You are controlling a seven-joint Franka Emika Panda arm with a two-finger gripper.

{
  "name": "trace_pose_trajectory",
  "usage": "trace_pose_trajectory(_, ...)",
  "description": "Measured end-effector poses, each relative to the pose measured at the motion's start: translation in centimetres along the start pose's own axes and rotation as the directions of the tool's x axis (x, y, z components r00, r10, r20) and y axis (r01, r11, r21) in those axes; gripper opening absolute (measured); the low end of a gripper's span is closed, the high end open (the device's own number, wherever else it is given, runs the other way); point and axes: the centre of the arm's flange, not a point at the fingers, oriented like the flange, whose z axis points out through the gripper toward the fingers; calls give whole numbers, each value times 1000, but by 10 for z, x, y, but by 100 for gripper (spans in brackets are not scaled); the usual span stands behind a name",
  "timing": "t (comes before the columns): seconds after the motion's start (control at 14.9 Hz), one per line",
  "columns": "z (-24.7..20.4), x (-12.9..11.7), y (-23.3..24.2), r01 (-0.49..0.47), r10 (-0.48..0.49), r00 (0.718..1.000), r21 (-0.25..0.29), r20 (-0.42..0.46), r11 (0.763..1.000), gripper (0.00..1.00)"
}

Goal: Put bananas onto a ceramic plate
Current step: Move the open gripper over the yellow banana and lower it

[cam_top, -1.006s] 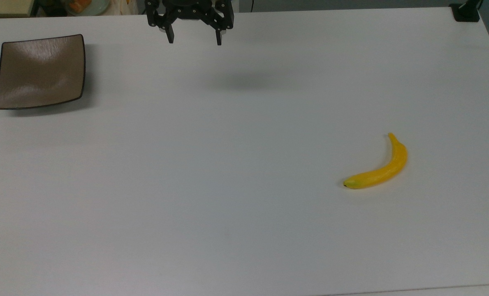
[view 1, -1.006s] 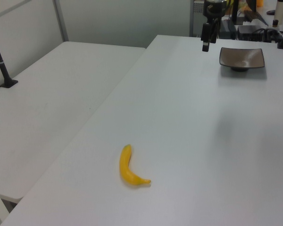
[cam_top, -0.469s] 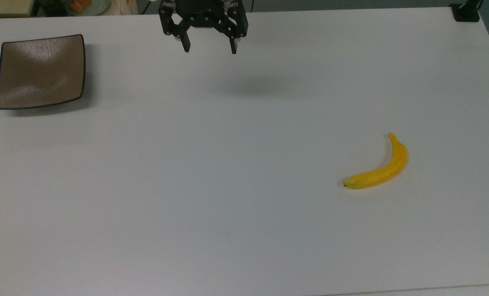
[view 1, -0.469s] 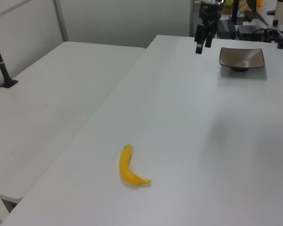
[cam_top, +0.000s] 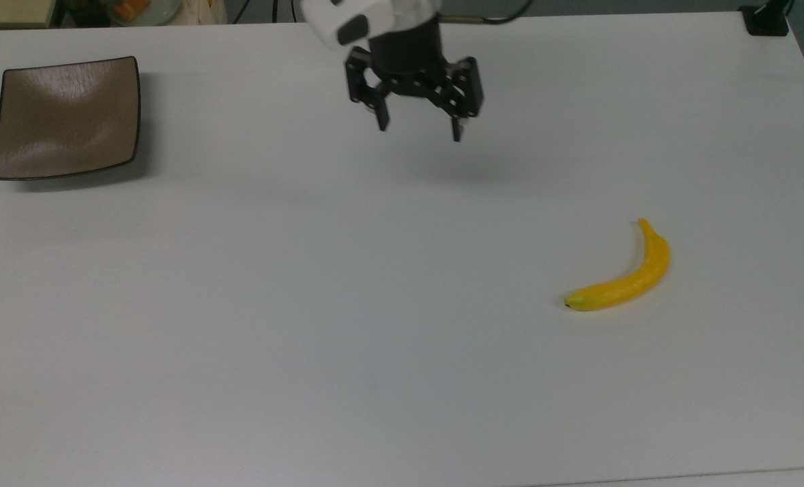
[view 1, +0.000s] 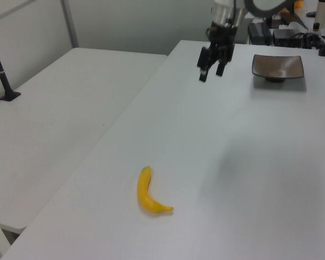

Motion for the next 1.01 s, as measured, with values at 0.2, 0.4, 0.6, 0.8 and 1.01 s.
trace_pose_trajectory(0.2, 44, -13, -49, -116, 116, 993, 29, -11, 993, 100)
trace_pose_trajectory(0.4, 81, -26, -89, -169, 170, 985, 41, -9, 985, 100)
trace_pose_trajectory(0.6, 119, -40, -128, -237, 239, 971, 59, -24, 970, 100)
trace_pose_trajectory(0.8, 151, -53, -161, -303, 309, 950, 92, -55, 949, 100)
trace_pose_trajectory(1.01, 171, -64, -186, -350, 366, 927, 162, -80, 923, 100)
